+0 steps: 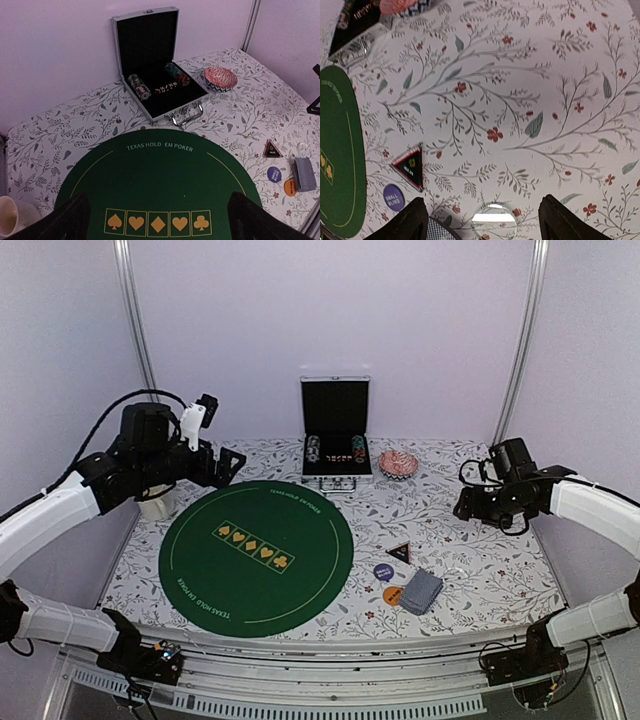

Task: Distribute texas hold em gaming equipment
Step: Pick up the dealer button from the corner of the board.

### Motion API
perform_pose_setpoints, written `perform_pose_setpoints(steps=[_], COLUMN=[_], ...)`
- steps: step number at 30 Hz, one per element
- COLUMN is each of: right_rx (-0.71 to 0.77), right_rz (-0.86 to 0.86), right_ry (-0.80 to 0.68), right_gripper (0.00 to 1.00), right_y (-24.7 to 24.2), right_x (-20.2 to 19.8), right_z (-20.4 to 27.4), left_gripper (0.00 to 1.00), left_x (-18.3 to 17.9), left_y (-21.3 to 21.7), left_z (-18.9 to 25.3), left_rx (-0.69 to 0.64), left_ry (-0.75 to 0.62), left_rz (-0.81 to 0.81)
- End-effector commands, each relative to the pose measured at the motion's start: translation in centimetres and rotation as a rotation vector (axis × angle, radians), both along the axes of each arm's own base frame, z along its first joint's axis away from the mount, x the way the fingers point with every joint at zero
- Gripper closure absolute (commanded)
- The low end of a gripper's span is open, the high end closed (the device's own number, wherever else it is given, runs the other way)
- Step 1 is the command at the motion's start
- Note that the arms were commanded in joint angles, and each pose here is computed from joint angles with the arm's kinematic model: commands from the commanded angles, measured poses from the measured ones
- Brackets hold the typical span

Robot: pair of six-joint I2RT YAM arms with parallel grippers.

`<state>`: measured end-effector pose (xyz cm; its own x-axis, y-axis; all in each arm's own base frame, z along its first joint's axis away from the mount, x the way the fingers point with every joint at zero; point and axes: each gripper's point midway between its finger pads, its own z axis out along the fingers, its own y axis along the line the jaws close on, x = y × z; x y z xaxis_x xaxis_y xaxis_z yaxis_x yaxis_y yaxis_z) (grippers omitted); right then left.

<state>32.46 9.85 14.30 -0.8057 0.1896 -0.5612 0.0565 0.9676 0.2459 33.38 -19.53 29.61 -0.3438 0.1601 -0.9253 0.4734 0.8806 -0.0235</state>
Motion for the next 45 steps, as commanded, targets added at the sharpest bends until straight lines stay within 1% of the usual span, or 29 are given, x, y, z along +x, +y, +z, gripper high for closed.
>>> perform_pose_setpoints(steps=[1,3,5,8,11,16,20,27,29,31,32,34,40,43,45], right_rx=[-0.027,-0.022,-0.016,-0.039,-0.079,-0.132,-0.122,-0.166,-0.166,-0.159,-0.151,-0.136,-0.146,-0.157,-0.153], right_rz=[-0.07,-0.071,-0.063,-0.043,-0.04,-0.076,-0.071,-0.086,-0.08,-0.075,-0.071,-0.064,-0.072,-0.077,-0.068], right_ry=[0.302,0.377,0.422,0.472,0.523,0.543,0.573,0.621,0.627,0.627,0.626,0.621,0.566,0.507,0.443], right_gripper=[0.22,0.21,0.2,0.12,0.09,0.14,0.18,0.18,0.22,0.3,0.37,0.43,0.53,0.55,0.57], right_y=[0.3,0.8,1.7,3.1,3.4,2.3,2.4,1.2,1.3,1.4,1.6,1.9,1.8,1.9,2.5], right_x=[-6.2,-7.2,-7.6,-7.9,-8.4,-8.8,-9.5,-11.1,-11.1,-11.1,-11.0,-10.9,-9.8,-8.2,-6.3], right_z=[-6.0,-7.9,-9.0,-10.2,-11.4,-12.7,-13.3,-14.3,-14.6,-14.8,-14.7,-14.6,-12.7,-10.4,-8.0], left_gripper=[0.02,0.02,0.02,0.02,0.02,0.02,0.02,0.02,0.02,0.02,0.02,0.02,0.02,0.02,0.02], left_x=[-3.0,-3.3,-3.4,-3.7,-3.8,-3.7,-3.5,-3.3,-3.2,-3.2,-3.2,-3.2,-3.2,-3.2,-3.2], left_y=[-1.0,-1.0,-0.8,-0.4,0.0,-0.1,-0.4,-0.3,-0.3,-0.3,-0.3,-0.3,-0.2,-0.2,-0.3], left_z=[-3.1,-3.1,-3.3,-3.3,-4.1,-4.9,-5.5,-5.6,-5.6,-5.6,-5.6,-5.6,-5.7,-5.6,-5.5], left_rx=[0.005,0.003,0.003,0.001,0.011,0.022,0.03,0.042,0.045,0.045,0.046,0.049,0.053,0.051,0.05], left_ry=[0.11,0.085,0.062,0.023,0.01,0.015,0.031,0.031,0.03,0.03,0.029,0.028,0.026,0.025,0.022], left_rz=[-0.119,-0.132,-0.13,-0.124,-0.115,-0.117,-0.125,-0.118,-0.117,-0.12,-0.118,-0.117,-0.116,-0.116,-0.119])
